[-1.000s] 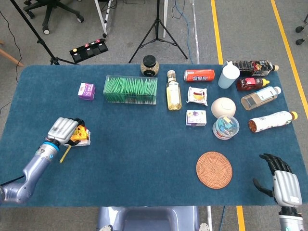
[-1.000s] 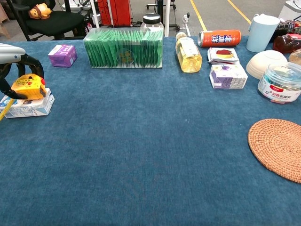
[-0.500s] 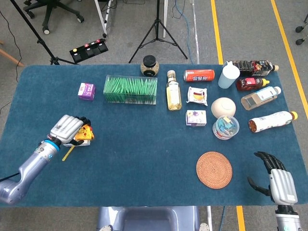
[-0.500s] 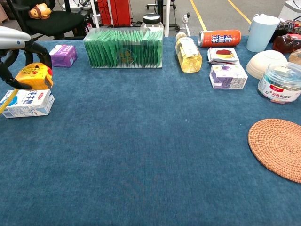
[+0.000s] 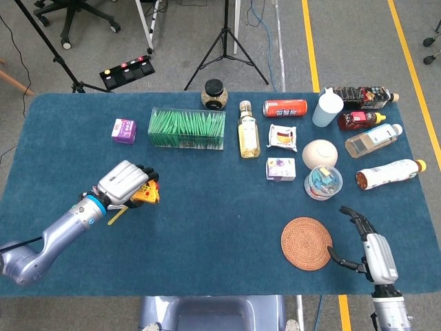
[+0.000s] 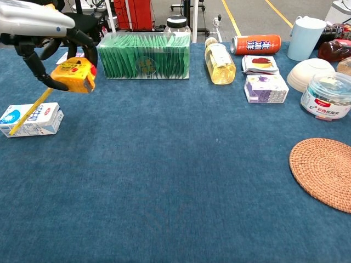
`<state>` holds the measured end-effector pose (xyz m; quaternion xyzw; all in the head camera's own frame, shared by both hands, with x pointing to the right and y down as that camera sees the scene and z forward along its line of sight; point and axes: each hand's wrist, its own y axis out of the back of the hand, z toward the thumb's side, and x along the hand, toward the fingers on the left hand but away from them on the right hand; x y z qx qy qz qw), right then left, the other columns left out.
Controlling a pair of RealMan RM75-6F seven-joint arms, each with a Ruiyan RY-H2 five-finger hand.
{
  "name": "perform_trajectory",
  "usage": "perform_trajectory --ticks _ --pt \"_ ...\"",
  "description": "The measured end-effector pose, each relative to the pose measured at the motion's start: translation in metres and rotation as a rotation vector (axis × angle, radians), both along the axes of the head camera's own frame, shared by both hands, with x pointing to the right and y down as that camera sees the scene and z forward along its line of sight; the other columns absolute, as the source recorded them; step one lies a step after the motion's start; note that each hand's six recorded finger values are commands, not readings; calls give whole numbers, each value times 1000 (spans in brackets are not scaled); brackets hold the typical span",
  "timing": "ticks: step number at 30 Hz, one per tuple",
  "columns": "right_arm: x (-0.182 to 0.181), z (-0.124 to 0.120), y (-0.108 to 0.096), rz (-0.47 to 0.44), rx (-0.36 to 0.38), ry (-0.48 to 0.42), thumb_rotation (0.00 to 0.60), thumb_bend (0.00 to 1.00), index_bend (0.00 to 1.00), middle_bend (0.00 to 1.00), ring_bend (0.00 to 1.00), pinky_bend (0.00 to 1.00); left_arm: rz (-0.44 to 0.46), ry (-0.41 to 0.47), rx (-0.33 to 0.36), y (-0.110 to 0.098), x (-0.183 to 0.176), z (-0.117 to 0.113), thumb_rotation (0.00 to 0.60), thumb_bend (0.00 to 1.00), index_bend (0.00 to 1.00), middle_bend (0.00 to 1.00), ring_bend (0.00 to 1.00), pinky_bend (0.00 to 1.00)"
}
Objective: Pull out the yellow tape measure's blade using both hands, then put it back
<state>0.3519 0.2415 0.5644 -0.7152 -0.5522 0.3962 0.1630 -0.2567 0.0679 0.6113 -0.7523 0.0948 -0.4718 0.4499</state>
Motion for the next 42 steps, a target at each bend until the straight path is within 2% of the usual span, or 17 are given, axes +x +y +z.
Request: perform_trajectory --ticks 6,18,25,35,42 --pt "-30 9 -10 -21 -25 -111 585 292 96 176 164 223 38 20 -10 -4 23 -6 600 328 544 415 411 593" --pt "-75 26 -38 5 -57 -305 588 292 57 146 151 216 43 63 -44 -13 63 -13 600 327 554 427 418 592" --pt "-100 37 -55 8 -63 -380 588 292 20 118 132 204 51 65 -37 -20 79 -19 600 327 561 435 425 593" --pt "-123 53 -73 31 -32 -371 585 293 0 77 90 173 57 61 -44 -27 108 -24 600 326 562 441 429 592" --pt "-141 63 -78 29 -38 -343 584 293 0 49 69 147 73 59 -45 -29 133 -26 600 327 562 441 429 593"
